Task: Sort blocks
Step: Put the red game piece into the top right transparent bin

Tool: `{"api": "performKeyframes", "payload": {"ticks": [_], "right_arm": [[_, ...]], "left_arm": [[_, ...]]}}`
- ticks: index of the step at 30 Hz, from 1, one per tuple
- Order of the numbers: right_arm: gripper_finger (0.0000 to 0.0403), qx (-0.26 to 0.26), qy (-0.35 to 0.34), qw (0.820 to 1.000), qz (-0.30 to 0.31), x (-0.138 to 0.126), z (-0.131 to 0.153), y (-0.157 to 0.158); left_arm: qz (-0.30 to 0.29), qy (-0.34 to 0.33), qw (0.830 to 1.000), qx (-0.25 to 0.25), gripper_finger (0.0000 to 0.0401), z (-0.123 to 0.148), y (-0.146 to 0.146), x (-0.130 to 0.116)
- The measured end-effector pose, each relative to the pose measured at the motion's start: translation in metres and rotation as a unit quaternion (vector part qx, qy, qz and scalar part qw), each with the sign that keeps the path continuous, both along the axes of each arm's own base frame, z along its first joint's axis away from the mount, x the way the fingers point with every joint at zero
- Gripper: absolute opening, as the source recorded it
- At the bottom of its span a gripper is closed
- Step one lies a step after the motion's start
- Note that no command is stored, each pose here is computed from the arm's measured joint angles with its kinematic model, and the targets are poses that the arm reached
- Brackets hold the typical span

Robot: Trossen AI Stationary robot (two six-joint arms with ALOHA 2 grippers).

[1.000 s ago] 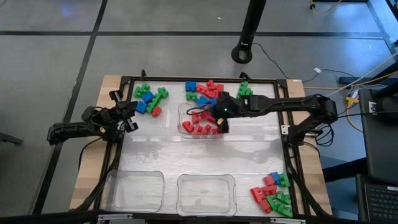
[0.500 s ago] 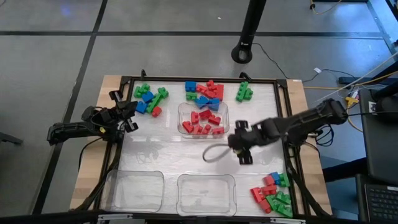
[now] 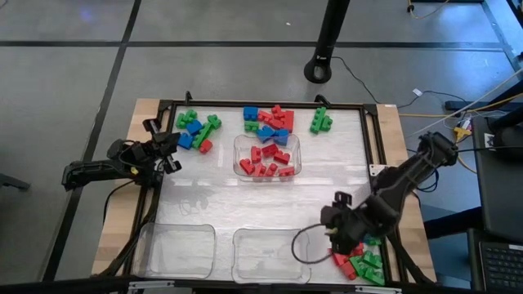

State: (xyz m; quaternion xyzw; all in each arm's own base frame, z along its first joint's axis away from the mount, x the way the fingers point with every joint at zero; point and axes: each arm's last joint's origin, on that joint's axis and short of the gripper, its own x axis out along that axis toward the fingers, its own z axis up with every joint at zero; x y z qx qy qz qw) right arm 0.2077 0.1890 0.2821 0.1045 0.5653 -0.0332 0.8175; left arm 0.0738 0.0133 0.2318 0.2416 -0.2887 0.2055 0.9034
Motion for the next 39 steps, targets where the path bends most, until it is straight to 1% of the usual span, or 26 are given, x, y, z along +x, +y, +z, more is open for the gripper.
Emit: {"api": "performKeyframes", "payload": {"ticks": [4, 7, 10, 14, 17, 20, 24, 28, 32, 36, 39], "right_arm": [[0.0266, 0.012, 0.009, 1.000, -0.018, 0.001, -0.014, 0.019], [0.0266, 0.037, 0.028, 0.999, -0.022, 0.007, -0.029, 0.033], [0.0266, 0.066, 0.081, 0.994, -0.026, 0.012, -0.046, 0.045], [0.0266, 0.083, 0.157, 0.984, -0.033, 0.009, -0.066, 0.057], [0.0266, 0.087, 0.188, 0.977, -0.050, 0.008, -0.077, 0.064], [0.0266, 0.091, 0.210, 0.970, -0.080, 0.008, -0.084, 0.066], [0.0266, 0.087, 0.224, 0.963, -0.120, 0.010, -0.092, 0.067], [0.0266, 0.092, 0.231, 0.958, -0.141, 0.012, -0.098, 0.070], [0.0266, 0.092, 0.249, 0.949, -0.169, 0.013, -0.104, 0.071], [0.0266, 0.083, 0.270, 0.943, -0.178, 0.012, -0.112, 0.072], [0.0266, 0.076, 0.275, 0.944, -0.167, 0.013, -0.118, 0.073]], "left_arm": [[-0.001, -0.003, 1.000, -0.001, 0.0006, 0.000, 0.000, 0.000], [-0.005, -0.005, 1.000, -0.006, 0.0006, 0.000, 0.000, 0.000], [-0.007, -0.006, 1.000, -0.008, 0.0006, 0.000, 0.000, 0.000], [-0.012, -0.008, 1.000, -0.015, 0.0006, 0.000, 0.000, 0.000], [-0.017, -0.010, 1.000, -0.020, 0.0006, 0.001, 0.000, 0.000], [-0.019, -0.010, 1.000, -0.022, 0.0006, 0.001, 0.000, 0.000], [-0.025, -0.012, 0.999, -0.029, 0.0006, 0.000, 0.000, 0.000], [-0.027, -0.014, 0.999, -0.032, 0.0006, 0.001, 0.000, -0.001], [-0.032, -0.016, 0.999, -0.037, 0.0006, 0.001, 0.000, -0.001], [-0.032, -0.017, 0.999, -0.037, 0.0006, 0.001, 0.000, -0.001], [-0.032, -0.017, 0.999, -0.037, 0.0006, 0.001, 0.000, -0.001]]}}
